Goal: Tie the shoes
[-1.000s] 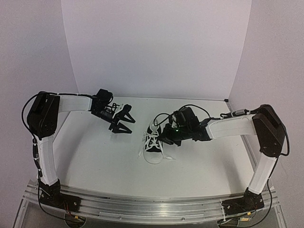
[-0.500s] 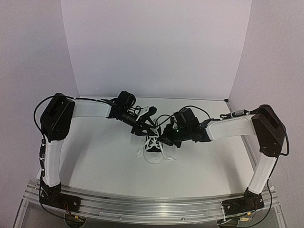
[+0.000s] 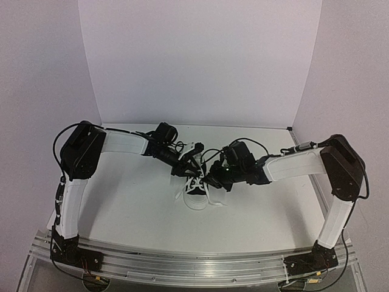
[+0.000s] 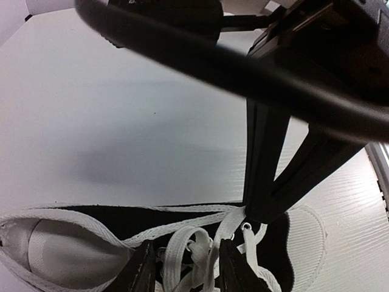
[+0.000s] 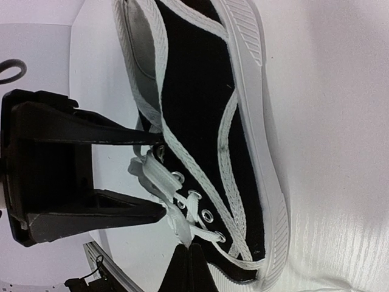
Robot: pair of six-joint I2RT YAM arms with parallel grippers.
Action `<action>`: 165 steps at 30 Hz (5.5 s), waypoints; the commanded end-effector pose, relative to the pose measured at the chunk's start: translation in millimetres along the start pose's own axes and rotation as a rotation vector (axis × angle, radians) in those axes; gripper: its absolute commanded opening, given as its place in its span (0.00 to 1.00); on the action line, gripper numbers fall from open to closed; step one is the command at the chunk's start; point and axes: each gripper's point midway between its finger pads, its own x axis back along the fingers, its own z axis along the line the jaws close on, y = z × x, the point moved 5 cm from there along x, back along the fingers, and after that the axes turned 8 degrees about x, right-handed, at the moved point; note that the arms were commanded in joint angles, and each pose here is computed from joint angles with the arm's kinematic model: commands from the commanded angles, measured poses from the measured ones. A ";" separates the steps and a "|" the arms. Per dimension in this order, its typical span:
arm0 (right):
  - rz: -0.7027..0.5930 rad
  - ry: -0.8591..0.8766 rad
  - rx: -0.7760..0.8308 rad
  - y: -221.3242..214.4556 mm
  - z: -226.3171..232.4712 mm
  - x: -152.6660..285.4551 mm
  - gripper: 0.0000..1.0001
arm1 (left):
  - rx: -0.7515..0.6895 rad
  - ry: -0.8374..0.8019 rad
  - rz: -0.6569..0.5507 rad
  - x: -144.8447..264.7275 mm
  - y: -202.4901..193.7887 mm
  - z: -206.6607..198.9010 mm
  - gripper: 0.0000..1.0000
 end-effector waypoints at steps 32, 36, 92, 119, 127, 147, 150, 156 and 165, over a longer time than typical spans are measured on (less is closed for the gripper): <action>-0.020 0.046 0.015 4.4 8.6 -11.6 0.00 | 0.034 -0.008 -0.004 12.2 21.2 10.3 0.00; -0.042 0.088 0.010 10.3 19.5 -14.1 0.00 | 0.038 0.003 -0.022 20.4 31.3 4.8 0.00; -0.197 0.119 0.036 32.7 -0.6 -63.1 0.00 | 0.075 0.136 -0.034 50.8 27.7 46.8 0.26; -0.228 0.245 0.090 43.4 12.4 -55.9 0.00 | -0.118 -0.091 0.022 11.3 -18.9 22.5 0.31; -0.210 0.244 0.067 40.2 8.6 -60.4 0.00 | -0.115 -0.083 -0.021 11.0 -5.6 21.3 0.35; -0.153 0.317 0.084 40.1 25.7 -65.6 0.08 | -0.124 -0.110 0.004 5.7 -6.1 12.2 0.11; -0.158 0.314 0.086 40.5 24.8 -62.7 0.10 | -0.122 -0.111 0.007 6.4 -5.1 11.2 0.01; -0.154 0.325 0.075 40.7 28.2 -58.6 0.18 | -0.114 -0.112 0.002 8.9 -1.0 10.2 0.00; -0.179 0.302 0.068 37.3 26.4 -32.7 0.25 | -0.079 -0.042 0.000 17.3 10.4 13.2 0.00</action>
